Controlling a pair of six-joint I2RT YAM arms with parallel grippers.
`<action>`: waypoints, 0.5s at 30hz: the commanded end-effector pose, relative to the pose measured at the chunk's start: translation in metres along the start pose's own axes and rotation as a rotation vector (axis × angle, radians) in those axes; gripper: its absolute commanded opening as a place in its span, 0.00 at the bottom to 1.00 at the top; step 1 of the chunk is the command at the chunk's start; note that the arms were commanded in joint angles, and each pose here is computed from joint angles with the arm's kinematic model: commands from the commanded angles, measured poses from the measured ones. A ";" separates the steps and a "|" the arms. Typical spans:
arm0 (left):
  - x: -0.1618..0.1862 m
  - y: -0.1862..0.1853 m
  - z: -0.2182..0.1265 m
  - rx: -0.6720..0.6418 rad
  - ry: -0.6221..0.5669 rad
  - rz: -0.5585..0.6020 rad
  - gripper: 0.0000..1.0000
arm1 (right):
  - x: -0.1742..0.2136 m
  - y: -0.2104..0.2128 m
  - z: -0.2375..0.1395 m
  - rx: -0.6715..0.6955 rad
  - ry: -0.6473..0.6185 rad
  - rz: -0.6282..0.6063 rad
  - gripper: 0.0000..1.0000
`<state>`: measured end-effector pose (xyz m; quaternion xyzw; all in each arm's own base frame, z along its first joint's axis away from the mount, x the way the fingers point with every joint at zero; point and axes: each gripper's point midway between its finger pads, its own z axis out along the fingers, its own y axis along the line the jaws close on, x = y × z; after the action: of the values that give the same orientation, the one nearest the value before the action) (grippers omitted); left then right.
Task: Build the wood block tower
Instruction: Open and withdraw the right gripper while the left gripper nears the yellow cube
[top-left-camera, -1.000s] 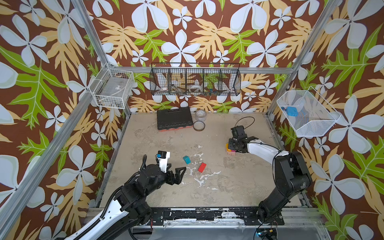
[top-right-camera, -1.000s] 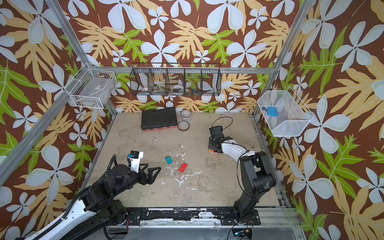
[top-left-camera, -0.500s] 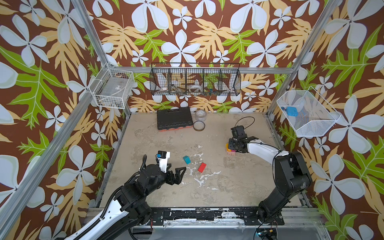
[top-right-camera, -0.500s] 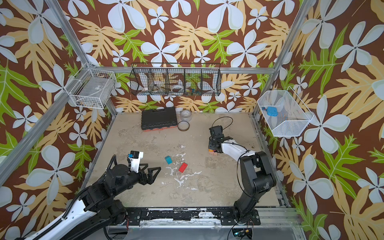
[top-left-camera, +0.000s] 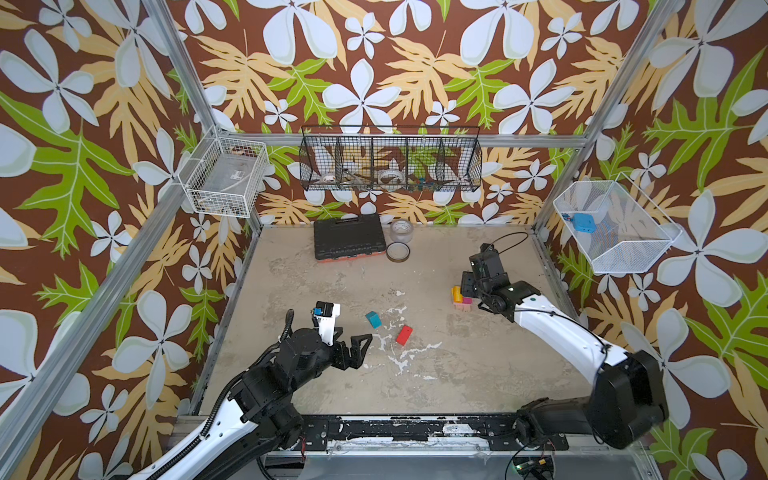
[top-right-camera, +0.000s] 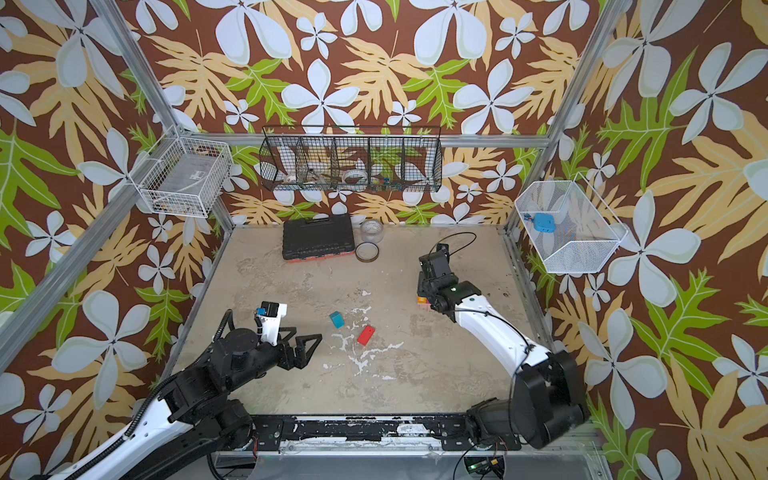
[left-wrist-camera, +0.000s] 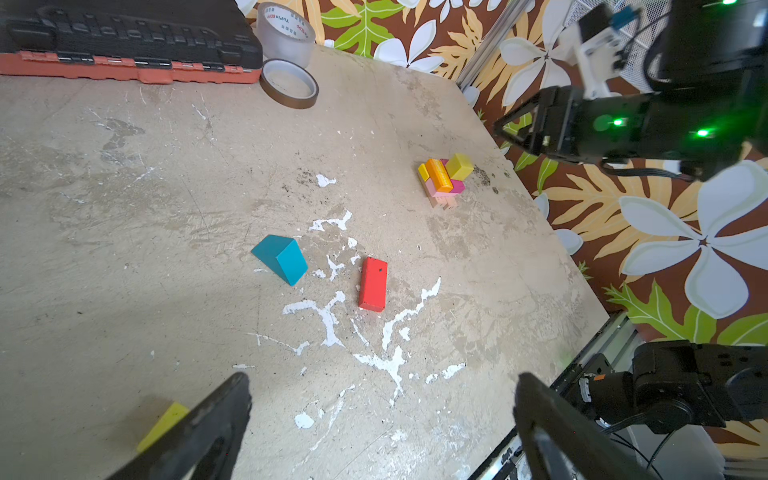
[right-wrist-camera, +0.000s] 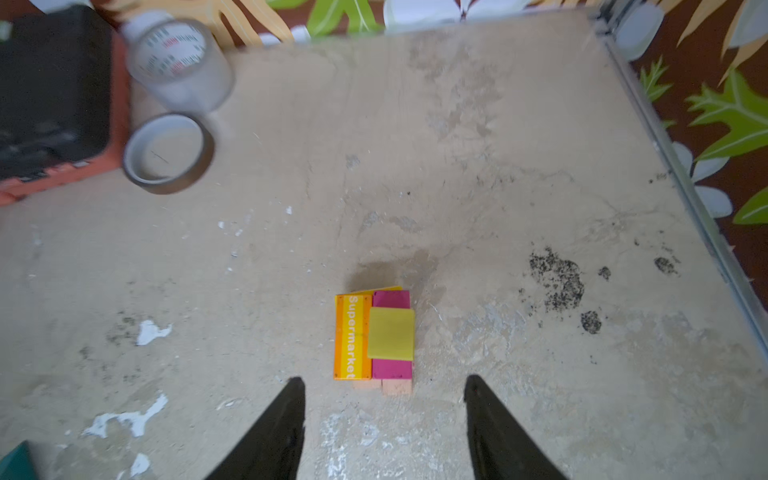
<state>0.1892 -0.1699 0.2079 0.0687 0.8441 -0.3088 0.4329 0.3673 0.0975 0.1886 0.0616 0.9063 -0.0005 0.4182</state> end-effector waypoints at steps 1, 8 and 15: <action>-0.004 -0.001 0.000 0.005 -0.020 0.003 1.00 | -0.010 0.012 -0.028 -0.060 -0.076 -0.001 0.70; -0.004 0.000 0.002 -0.006 -0.015 0.003 1.00 | 0.004 0.092 -0.082 -0.367 -0.148 -0.054 0.74; -0.004 0.000 0.001 -0.003 -0.020 0.003 1.00 | 0.070 0.159 -0.086 -0.539 -0.071 -0.182 0.75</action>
<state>0.1901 -0.1699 0.2063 0.0681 0.8460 -0.3057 0.4314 0.2769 0.2494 0.1987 -0.1276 0.8698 0.1763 0.4428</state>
